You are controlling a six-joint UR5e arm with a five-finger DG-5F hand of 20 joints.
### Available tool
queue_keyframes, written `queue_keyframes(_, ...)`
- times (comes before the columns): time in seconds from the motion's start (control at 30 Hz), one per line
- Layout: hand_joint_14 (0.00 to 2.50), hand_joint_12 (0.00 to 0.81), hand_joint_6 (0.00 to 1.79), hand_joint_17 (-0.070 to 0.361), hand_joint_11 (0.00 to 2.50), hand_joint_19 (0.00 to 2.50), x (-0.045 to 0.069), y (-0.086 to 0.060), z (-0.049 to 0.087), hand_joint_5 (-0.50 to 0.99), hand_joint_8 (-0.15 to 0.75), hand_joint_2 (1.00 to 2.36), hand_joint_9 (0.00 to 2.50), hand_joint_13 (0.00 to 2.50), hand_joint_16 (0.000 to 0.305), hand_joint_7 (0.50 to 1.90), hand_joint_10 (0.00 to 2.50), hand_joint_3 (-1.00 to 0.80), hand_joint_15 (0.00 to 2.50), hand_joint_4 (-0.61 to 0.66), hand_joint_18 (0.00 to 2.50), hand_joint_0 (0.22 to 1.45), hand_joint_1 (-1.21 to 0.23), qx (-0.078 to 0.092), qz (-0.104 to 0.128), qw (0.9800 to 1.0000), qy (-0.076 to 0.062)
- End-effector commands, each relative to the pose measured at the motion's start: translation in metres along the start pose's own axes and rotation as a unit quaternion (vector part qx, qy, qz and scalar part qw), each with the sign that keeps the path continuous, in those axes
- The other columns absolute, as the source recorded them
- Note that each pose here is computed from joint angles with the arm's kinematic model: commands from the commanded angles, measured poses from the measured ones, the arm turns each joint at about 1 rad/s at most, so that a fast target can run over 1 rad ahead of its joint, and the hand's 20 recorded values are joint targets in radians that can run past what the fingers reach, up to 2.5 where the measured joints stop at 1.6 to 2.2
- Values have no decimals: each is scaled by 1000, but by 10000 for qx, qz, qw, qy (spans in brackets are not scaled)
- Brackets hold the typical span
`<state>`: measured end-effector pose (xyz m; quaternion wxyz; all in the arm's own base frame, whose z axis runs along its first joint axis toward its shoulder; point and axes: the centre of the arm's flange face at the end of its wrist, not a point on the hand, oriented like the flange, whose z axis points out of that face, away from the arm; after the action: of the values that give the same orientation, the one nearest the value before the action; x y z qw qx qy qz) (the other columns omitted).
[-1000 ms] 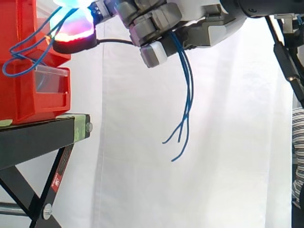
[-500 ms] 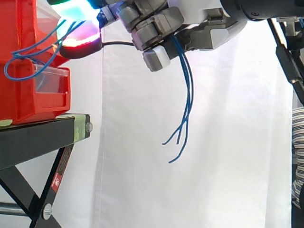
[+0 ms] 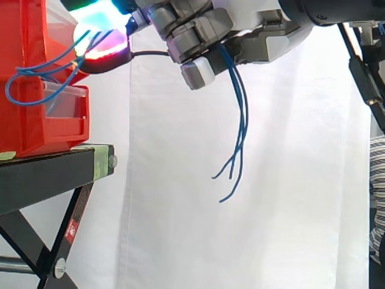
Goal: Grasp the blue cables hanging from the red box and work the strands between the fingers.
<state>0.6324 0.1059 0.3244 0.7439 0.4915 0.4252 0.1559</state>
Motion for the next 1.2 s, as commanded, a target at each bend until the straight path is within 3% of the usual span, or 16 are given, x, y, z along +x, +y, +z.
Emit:
queue_keyframes(0.0, 2500, 419, 3, 104, 2500, 1184, 0, 0, 0, 267, 384, 1020, 987, 1081, 46, 1404, 2500, -81, 1644, 214, 1462, 1171, -599, -7, 19, 10000, -7)
queue_keyframes(0.17, 2500, 419, 0, 104, 2500, 1184, 1, 1, 0, 296, 384, 1022, 987, 1081, 46, 1404, 2500, -251, 1644, 200, 1462, 1210, -599, -11, 54, 10000, -24)
queue_keyframes(0.3, 2500, 419, 3, 104, 2500, 1184, 1, 1, 0, 238, 384, 1018, 987, 1081, 46, 1359, 2500, -605, 1644, 222, 1462, 957, -588, -15, 55, 10000, -17)
queue_keyframes(0.53, 2500, 419, 0, 104, 2500, 1184, 1, -1, -1, 216, 384, 1013, 987, 1081, 46, 1441, 2500, -701, 1644, 215, 1462, 891, -585, -8, -42, 10000, 39)
queue_keyframes(0.63, 2500, 419, 83, 104, 2500, 1184, 0, -1, -1, 180, 384, 1010, 987, 1081, 46, 1443, 2500, -756, 1644, 213, 1462, 857, -586, -31, -90, 9999, 94)
queue_keyframes(0.67, 2500, 419, 209, 104, 2500, 1184, 1, -1, -2, 137, 384, 1010, 987, 1081, 46, 1385, 2500, -779, 1644, 229, 1462, 847, -587, -42, -103, 9999, 116)
queue_keyframes(0.7, 2500, 419, 340, 104, 2500, 1184, 0, -1, -1, 80, 384, 1009, 987, 1081, 46, 1310, 2500, -785, 1644, 244, 1462, 839, -588, -48, -111, 9999, 122)
queue_keyframes(0.97, 2500, 419, 389, 104, 2500, 1184, 5, 3, -4, 40, 384, 1013, 987, 1081, 46, 1279, 2500, -668, 1644, 239, 1462, 888, -611, -304, -315, 9981, 425)
queue_keyframes(1.17, 2500, 419, 484, 104, 2500, 1184, 6, 4, -3, 24, 384, 1019, 987, 1081, 46, 1222, 2500, -411, 1644, 238, 1462, 1029, -607, -331, -345, 9980, 406)
